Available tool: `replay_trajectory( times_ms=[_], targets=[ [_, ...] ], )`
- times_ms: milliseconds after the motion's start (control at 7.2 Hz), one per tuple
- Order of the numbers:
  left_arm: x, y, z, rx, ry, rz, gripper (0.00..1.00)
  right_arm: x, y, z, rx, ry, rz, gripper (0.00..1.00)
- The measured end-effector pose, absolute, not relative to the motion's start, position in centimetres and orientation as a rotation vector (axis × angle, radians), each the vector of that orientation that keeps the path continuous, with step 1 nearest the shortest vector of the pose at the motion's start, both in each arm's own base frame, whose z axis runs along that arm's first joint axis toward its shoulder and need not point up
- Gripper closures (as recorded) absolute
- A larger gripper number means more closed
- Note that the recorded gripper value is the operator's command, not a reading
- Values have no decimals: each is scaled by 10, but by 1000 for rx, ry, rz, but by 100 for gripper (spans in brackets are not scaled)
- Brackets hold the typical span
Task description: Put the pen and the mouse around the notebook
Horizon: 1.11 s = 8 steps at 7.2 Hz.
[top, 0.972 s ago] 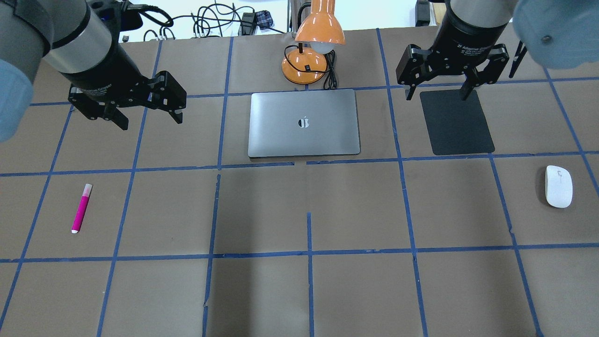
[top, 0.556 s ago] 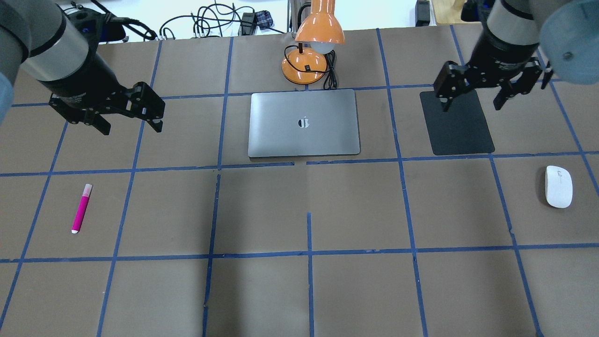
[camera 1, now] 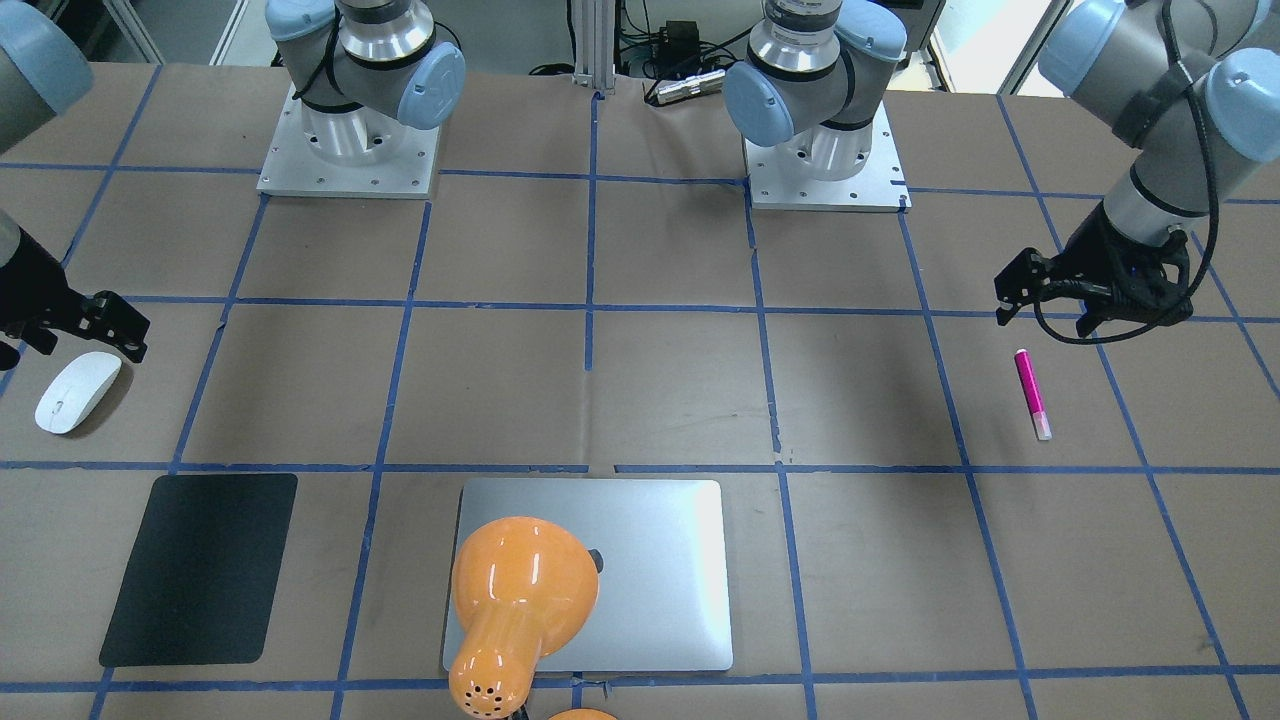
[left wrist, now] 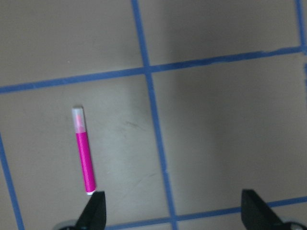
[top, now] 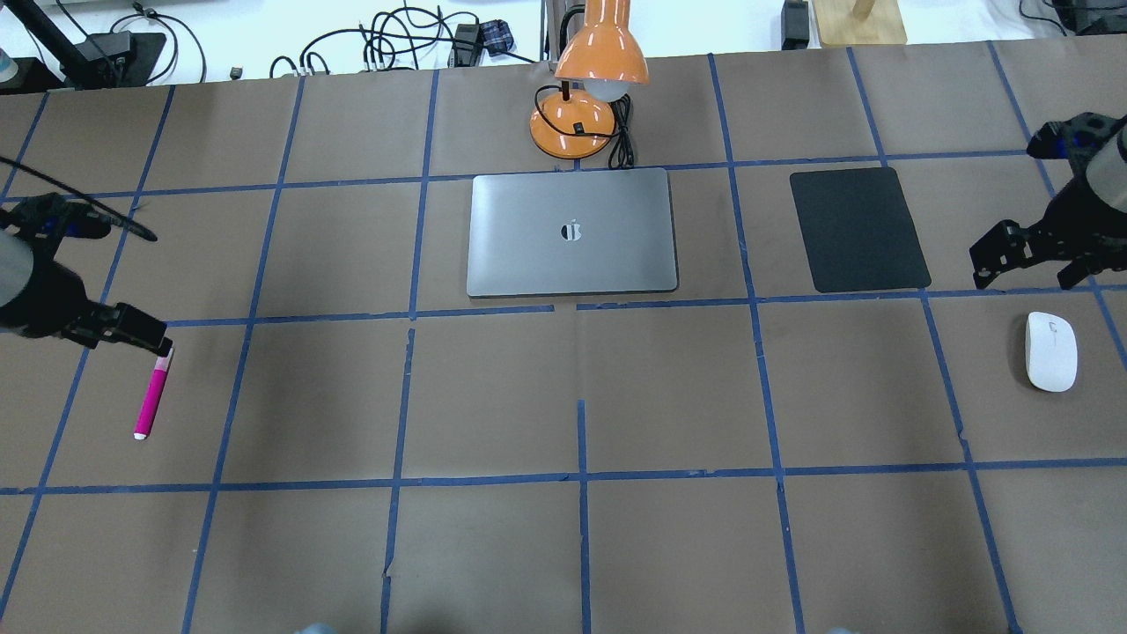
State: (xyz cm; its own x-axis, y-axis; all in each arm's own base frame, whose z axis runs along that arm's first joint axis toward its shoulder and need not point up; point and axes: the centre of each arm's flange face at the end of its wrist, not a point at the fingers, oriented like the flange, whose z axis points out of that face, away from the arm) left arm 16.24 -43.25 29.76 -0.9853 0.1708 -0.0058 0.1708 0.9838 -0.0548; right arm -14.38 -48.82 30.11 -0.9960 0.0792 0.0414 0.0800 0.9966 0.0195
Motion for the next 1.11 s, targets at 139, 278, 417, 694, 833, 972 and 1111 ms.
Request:
replay_trajectory(
  times_ms=[139,278,417,694,833,972,1111],
  targets=[
    [188,-424,260,296,3126,-108,0,-162,-483,281,-121,-3105,-50,0],
    [203,-424,232,304,3139,-101,0,-172,-483,267,-101,-3113,-66,0],
    [211,-428,207,305,3147,-91,9,-181,-483,260,-87,-3115,-69,0],
    [221,-436,175,304,3143,-90,72,-191,-484,251,-92,-3119,-76,0],
    [223,-437,169,298,3141,-92,100,-195,-488,242,-90,-3122,-83,0],
    [224,-438,168,290,3137,-96,100,-199,-491,234,-74,-3116,-73,0],
    [224,-439,168,284,3134,-101,100,-201,-494,231,-51,-3109,-61,0]
  ],
)
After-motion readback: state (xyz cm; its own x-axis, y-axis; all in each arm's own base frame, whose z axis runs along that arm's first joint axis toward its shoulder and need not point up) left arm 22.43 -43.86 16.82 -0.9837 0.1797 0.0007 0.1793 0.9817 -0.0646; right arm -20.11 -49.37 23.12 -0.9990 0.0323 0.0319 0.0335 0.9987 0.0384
